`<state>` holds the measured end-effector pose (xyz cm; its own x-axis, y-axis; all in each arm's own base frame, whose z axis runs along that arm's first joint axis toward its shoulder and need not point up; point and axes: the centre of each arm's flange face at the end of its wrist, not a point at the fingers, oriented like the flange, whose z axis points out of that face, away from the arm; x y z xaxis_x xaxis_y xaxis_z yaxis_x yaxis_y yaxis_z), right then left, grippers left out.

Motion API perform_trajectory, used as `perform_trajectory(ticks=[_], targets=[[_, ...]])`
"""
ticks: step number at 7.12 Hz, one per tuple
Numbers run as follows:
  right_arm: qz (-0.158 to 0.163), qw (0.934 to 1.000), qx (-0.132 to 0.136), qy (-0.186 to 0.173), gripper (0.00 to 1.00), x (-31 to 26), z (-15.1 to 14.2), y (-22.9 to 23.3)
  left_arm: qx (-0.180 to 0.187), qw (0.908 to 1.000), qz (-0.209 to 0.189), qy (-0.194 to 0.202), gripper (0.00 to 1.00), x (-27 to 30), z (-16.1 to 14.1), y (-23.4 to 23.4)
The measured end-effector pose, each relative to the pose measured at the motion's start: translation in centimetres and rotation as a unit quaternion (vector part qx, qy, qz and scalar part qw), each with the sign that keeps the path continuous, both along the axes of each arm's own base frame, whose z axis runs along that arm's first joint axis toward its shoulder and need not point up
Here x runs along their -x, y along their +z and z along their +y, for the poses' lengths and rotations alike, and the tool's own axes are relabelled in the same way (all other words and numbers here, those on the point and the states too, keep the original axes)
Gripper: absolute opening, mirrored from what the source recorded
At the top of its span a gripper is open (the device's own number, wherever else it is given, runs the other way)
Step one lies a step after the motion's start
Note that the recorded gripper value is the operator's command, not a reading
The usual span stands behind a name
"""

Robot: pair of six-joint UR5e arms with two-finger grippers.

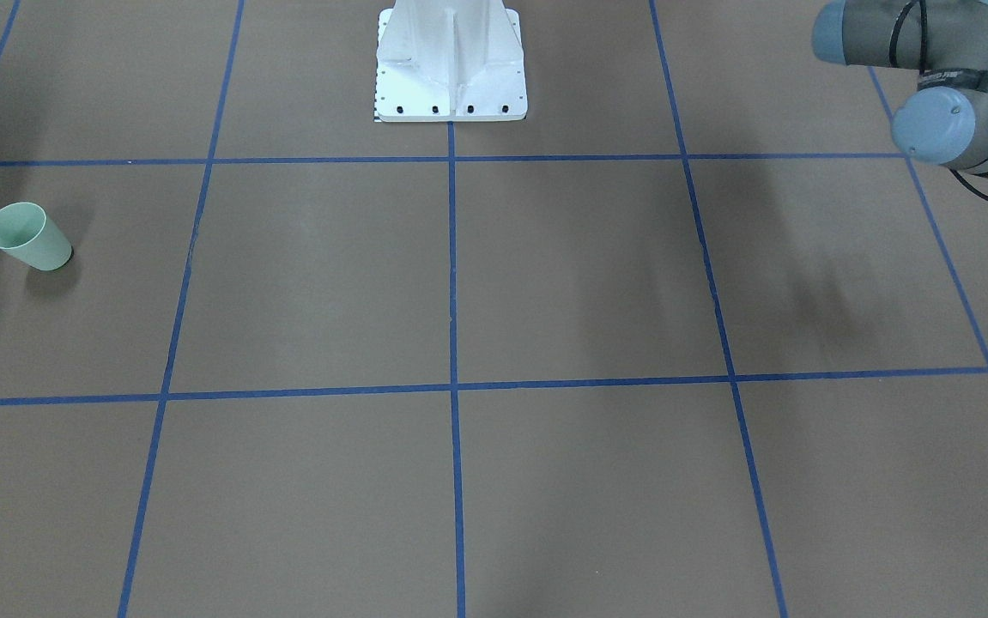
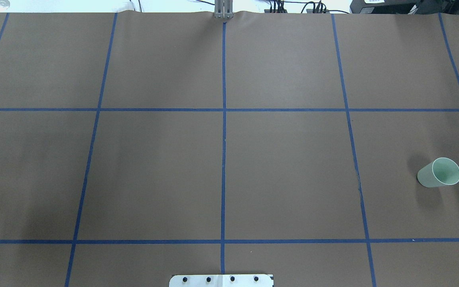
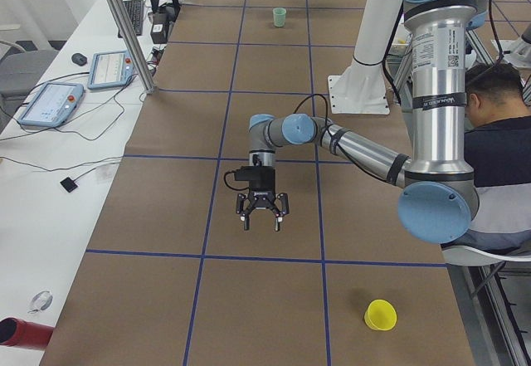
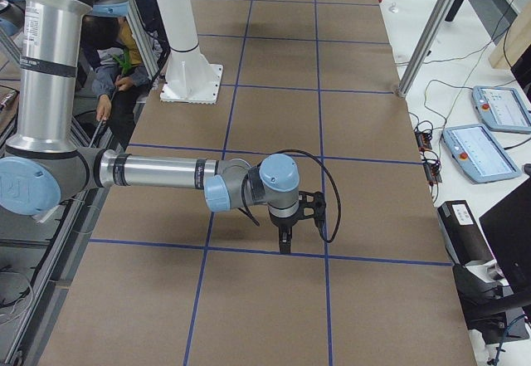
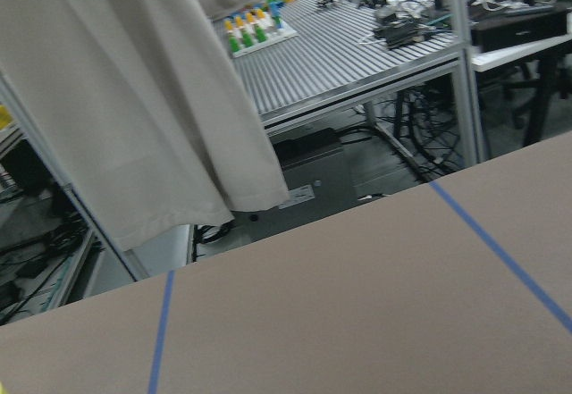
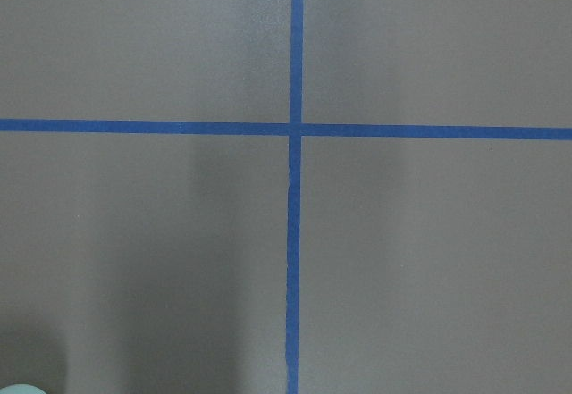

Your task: Transfer and stack yellow cup on green cup

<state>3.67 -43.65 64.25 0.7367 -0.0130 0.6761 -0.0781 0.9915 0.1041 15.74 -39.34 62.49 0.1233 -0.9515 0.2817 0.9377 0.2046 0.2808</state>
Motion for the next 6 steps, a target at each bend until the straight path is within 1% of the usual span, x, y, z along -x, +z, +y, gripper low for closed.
perform_trajectory(ticks=[1, 2, 3, 5, 6], targets=[[-0.002, 1.0000, -0.009, -0.001, 1.00, 0.1, -0.1, -0.2, 0.045, 0.9979, -0.016, -0.045, 1.00, -0.4, 1.2, 2.5], [-0.003, 0.9999, -0.016, -0.002, 1.00, 0.1, -0.1, -0.3, 0.089, 0.9916, -0.029, -0.089, 1.00, -0.6, 2.4, 4.6], [-0.003, 0.9998, -0.022, -0.005, 1.00, 0.3, -0.2, -0.4, 0.132, 0.9814, -0.041, -0.134, 1.00, -0.8, 3.6, 6.3], [-0.004, 0.9995, -0.029, -0.013, 1.00, 1.0, -0.4, -0.5, 0.207, 0.9526, -0.067, -0.213, 1.00, -0.7, 6.0, 9.4], [-0.004, 0.9992, -0.035, -0.017, 1.00, 1.4, -0.5, -0.7, 0.236, 0.9381, -0.078, -0.241, 1.00, -0.5, 7.0, 11.1]])
